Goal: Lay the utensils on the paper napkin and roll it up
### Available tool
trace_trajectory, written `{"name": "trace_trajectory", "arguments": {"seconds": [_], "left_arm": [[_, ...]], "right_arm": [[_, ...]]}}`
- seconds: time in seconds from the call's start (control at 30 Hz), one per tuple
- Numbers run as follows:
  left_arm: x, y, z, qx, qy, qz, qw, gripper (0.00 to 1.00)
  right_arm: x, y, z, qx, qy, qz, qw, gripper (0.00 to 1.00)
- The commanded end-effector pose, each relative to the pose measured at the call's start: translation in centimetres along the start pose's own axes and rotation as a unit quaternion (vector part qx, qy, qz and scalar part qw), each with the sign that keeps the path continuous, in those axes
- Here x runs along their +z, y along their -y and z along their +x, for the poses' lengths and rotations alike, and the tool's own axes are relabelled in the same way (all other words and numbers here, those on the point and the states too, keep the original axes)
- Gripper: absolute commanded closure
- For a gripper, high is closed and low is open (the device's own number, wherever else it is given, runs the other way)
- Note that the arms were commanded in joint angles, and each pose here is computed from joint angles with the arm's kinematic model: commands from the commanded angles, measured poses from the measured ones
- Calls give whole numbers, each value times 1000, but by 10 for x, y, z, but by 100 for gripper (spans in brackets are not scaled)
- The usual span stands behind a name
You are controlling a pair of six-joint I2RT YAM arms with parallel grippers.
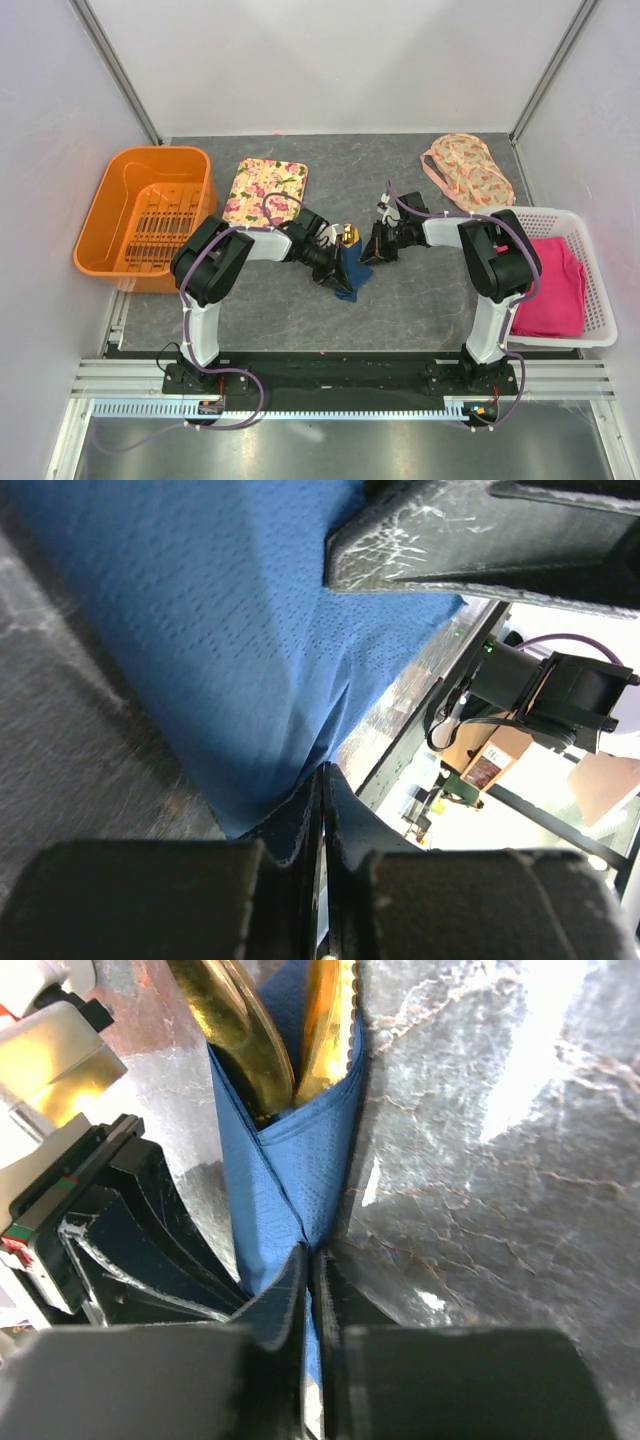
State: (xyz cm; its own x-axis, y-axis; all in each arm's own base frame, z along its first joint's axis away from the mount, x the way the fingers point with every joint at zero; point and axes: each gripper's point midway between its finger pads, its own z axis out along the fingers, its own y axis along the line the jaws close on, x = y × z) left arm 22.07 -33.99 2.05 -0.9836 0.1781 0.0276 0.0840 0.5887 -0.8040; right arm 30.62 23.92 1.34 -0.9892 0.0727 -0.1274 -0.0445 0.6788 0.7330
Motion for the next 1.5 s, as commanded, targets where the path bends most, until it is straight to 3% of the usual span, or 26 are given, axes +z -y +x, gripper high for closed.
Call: {"name": "trace_trajectory", "arguments": {"seconds": [0.0, 0.2, 0.3, 0.47, 0.7, 0.93, 1.07, 1.3, 1.47], "left_arm": [[-3, -9, -9, 36, 32, -17, 999, 87], [-28, 40, -27, 100, 90, 60, 989, 71], [-38, 51, -38, 102, 116, 73, 985, 71], [-31, 42, -42, 73, 111, 70, 989, 74], [-20, 21, -9, 48, 67, 61, 995, 82], [-3, -23, 11, -32, 25, -1, 999, 85], [-3, -28, 5, -32, 29, -16, 999, 86], [-28, 45, 0, 105, 49, 82, 990, 85], [-21, 53, 8, 87, 37, 92, 991, 84]], "right_arm": [[15, 47, 22, 12, -27, 76, 997, 100], [16, 53, 25, 13, -31, 84, 996, 100], [16, 56, 26, 18, -31, 89, 995, 100], [16, 58, 26, 23, -30, 90, 995, 100], [15, 58, 23, 28, -27, 88, 995, 100], [17, 59, 22, 38, -28, 88, 995, 100], [15, 54, 21, 36, -26, 80, 996, 100], [14, 51, 20, 36, -22, 74, 996, 100], [13, 51, 22, 37, -23, 74, 996, 100]]}}
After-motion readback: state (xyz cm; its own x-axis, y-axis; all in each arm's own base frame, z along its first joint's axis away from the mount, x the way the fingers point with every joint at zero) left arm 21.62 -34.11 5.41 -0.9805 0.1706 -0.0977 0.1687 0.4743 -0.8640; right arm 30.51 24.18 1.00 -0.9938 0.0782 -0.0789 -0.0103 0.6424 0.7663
